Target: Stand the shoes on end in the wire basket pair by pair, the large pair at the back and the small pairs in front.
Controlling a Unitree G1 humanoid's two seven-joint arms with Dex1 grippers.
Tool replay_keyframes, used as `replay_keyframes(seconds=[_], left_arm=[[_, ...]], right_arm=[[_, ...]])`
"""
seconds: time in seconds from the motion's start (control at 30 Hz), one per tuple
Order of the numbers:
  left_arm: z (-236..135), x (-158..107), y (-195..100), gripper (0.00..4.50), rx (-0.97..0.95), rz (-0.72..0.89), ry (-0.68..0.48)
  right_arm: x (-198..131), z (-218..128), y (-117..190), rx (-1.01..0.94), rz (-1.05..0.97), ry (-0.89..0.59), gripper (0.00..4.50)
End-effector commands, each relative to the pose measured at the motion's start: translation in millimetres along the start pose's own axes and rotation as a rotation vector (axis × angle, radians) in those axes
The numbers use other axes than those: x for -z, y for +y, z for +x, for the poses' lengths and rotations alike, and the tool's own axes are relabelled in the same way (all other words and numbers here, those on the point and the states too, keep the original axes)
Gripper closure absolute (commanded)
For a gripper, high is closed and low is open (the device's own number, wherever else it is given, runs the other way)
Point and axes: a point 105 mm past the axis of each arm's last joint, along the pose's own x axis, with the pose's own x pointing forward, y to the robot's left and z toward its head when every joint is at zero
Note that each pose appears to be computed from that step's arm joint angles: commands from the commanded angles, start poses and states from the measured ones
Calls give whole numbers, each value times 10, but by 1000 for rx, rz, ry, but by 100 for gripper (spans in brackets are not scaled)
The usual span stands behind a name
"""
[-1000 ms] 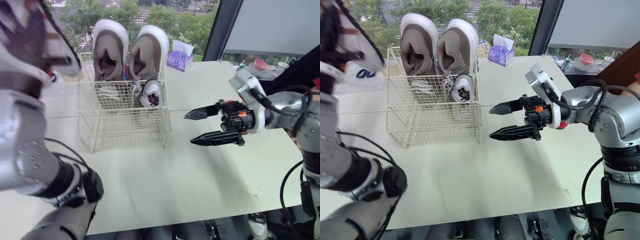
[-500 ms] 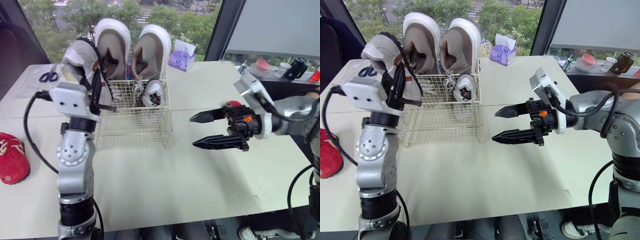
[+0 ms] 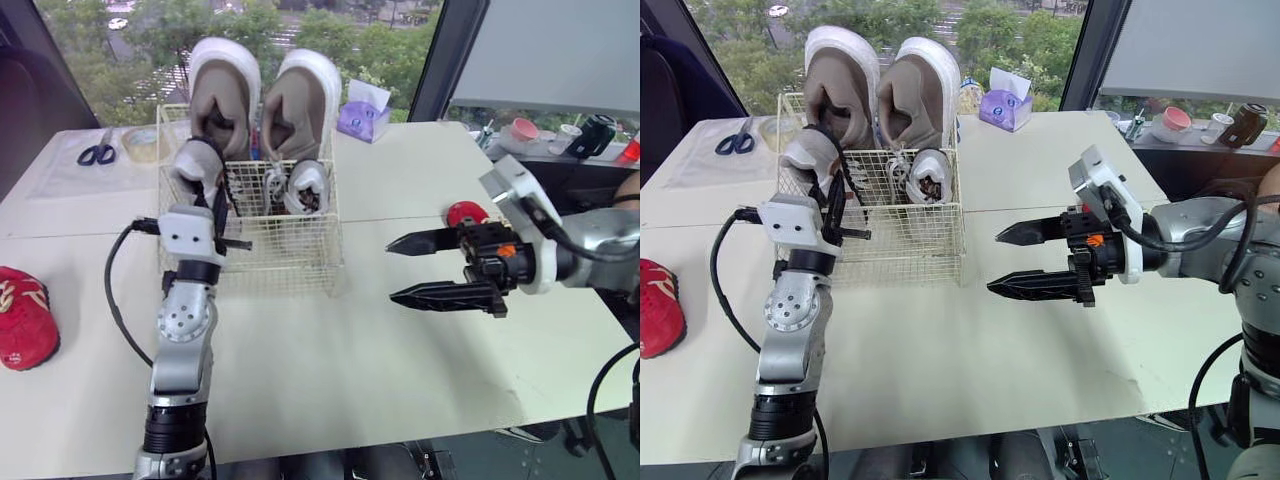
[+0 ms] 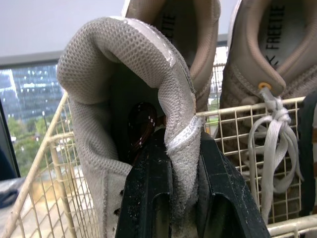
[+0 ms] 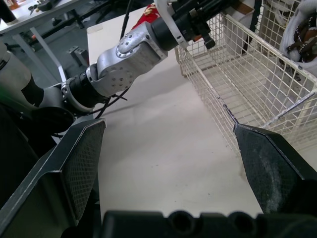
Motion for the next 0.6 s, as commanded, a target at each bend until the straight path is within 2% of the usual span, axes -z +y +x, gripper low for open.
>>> replay_keyframes(seconds=[0.03,0.23,0.33,0.5,0.6], left_arm=[[-39,-211,-76,316,47,-24,-48],[-131,-295,49,30,55,19,-4],[-207,-346,122,30,80,73,31],[-304,-498,252,30,159,260,74],[-377,-545,253,30,259,274,127]], right_arm=[[-63,-17,16,0,-36,-28,0],[-20,16,-19,-20,-18,-35,0],[11,24,-53,-25,-4,-35,0],[147,50,-129,-31,37,-14,0],[211,60,-148,-40,51,-3,0]])
